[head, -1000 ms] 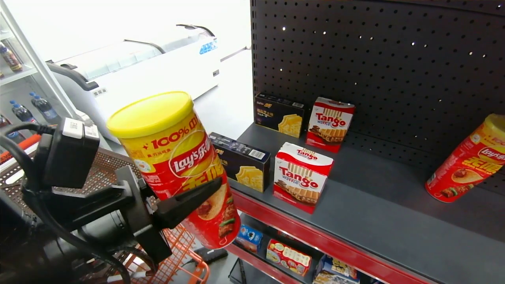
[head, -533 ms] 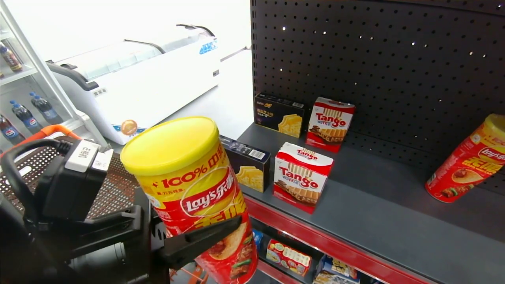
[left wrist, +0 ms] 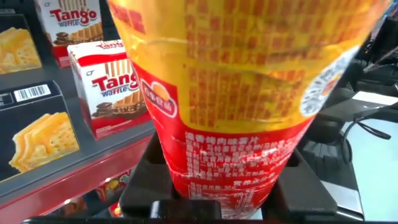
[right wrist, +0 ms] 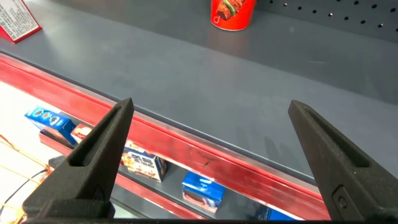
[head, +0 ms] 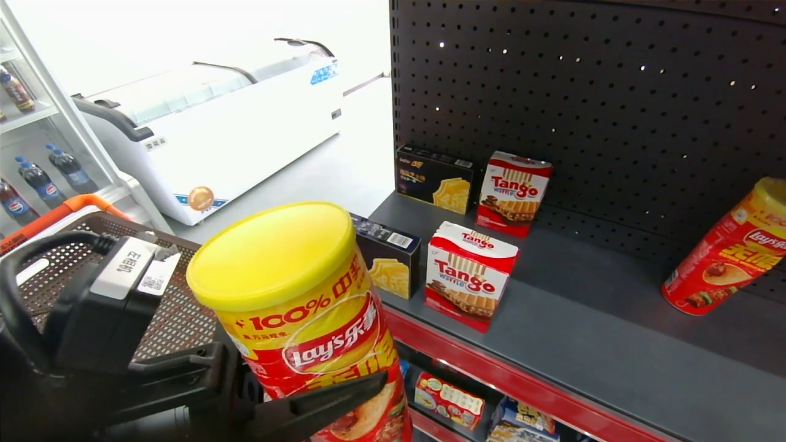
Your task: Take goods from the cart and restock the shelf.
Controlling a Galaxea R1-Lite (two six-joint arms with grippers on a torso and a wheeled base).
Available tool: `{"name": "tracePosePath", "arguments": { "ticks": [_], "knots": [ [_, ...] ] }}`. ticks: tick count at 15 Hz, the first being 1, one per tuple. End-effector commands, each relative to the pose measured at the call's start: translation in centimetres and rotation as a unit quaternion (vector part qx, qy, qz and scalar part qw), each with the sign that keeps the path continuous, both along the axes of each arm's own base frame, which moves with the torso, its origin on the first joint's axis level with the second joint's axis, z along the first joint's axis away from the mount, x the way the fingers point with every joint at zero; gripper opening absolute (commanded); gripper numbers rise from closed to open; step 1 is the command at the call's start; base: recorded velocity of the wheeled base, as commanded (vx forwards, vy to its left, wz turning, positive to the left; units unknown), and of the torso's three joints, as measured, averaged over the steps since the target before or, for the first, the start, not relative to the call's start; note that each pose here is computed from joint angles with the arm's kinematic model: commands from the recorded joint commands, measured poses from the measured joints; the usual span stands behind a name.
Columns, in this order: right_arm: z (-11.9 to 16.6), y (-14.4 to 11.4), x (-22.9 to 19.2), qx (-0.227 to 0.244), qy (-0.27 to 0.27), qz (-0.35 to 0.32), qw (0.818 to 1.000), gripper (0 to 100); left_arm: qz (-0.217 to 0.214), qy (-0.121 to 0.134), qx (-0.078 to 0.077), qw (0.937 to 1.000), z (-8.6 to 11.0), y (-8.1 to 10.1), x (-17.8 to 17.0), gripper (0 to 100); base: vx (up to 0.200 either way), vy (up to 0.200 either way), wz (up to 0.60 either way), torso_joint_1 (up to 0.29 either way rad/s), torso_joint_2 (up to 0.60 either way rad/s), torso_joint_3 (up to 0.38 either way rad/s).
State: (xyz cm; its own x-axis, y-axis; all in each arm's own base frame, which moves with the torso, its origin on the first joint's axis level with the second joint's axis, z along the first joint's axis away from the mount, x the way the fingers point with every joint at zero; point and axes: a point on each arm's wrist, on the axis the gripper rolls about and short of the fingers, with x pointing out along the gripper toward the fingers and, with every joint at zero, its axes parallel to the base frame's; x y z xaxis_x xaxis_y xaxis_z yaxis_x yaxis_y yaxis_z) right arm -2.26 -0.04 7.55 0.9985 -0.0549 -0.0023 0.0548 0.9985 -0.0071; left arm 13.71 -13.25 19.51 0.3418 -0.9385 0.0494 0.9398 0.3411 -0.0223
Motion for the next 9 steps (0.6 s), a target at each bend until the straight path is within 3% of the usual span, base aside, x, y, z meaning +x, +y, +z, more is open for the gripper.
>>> {"name": "tracePosePath", "arguments": {
  "ticks": [1, 3, 9],
  "knots": [
    [0.0, 0.0, 0.0, 0.0, 0.0, 0.004, 1.0, 100, -0.005, 0.005, 0.004, 1.0, -0.2, -0.4, 0.2, 0, 0.0, 0.0, 0.0, 0.0, 0.0, 0.0],
    [0.0, 0.0, 0.0, 0.0, 0.0, 0.004, 1.0, 100, -0.025, 0.007, 0.006, 0.9996, -0.2, -1.4, 0.1, 0, 0.0, 0.0, 0.0, 0.0, 0.0, 0.0],
    [0.0, 0.0, 0.0, 0.0, 0.0, 0.004, 1.0, 100, -0.031, 0.009, 0.008, 0.9995, -0.1, -2.8, 1.2, 0, 0.0, 0.0, -0.6, 0.003, 0.0, 0.002]
  ]
}}
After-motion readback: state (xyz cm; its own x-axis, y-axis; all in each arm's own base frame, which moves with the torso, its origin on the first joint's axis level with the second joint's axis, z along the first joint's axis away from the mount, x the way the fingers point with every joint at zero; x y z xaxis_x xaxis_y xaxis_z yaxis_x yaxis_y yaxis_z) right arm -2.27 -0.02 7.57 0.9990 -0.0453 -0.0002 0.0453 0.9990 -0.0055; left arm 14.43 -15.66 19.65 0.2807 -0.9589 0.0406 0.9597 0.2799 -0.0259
